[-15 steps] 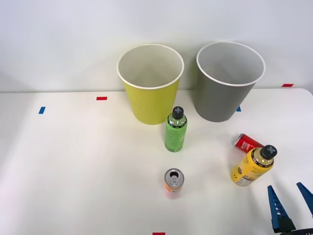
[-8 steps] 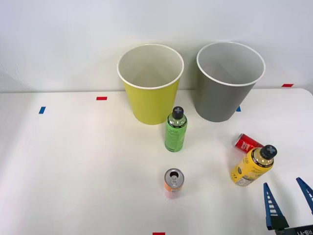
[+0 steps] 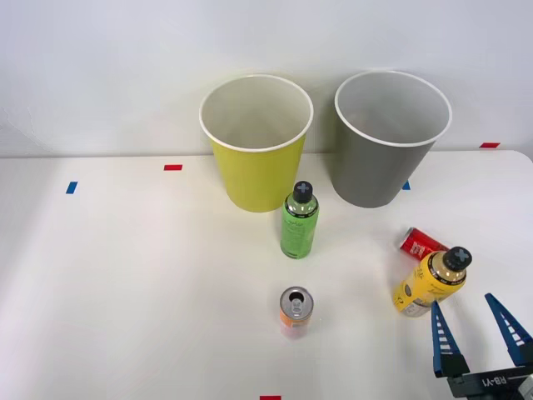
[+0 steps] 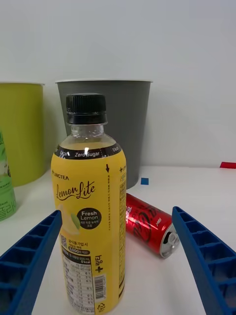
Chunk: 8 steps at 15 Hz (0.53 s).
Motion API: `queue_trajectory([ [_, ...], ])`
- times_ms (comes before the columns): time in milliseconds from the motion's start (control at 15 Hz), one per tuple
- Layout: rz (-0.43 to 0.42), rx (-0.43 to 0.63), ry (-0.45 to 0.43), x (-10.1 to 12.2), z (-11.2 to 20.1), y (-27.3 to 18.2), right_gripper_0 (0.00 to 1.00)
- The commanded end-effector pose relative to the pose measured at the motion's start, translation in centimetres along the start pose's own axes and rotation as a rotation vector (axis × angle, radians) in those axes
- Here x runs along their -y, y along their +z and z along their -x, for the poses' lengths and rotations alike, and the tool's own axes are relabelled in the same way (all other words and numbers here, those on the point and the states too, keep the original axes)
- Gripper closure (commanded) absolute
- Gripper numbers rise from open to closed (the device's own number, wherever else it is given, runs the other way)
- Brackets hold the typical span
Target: Put cans in the gray bin, plastic bottles in the light green bin
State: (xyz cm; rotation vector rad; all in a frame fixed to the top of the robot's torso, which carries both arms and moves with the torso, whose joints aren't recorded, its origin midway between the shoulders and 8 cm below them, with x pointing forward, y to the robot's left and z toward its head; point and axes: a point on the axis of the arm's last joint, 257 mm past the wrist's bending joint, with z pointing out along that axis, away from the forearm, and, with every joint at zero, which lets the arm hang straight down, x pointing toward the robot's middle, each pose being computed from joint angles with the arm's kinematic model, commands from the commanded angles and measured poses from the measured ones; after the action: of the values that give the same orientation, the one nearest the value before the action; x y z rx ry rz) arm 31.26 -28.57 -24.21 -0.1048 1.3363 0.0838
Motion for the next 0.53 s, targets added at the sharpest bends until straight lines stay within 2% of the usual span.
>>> queue_trajectory([
  [67,0.011,-0.005,-0.003,-0.2,-0.2,1.7,0.23],
  [333,0.039,0.009,0.029,-1.9,-0.1,2.8,0.23],
  [533,0.048,0.009,0.022,-2.2,-0.2,3.8,0.23],
])
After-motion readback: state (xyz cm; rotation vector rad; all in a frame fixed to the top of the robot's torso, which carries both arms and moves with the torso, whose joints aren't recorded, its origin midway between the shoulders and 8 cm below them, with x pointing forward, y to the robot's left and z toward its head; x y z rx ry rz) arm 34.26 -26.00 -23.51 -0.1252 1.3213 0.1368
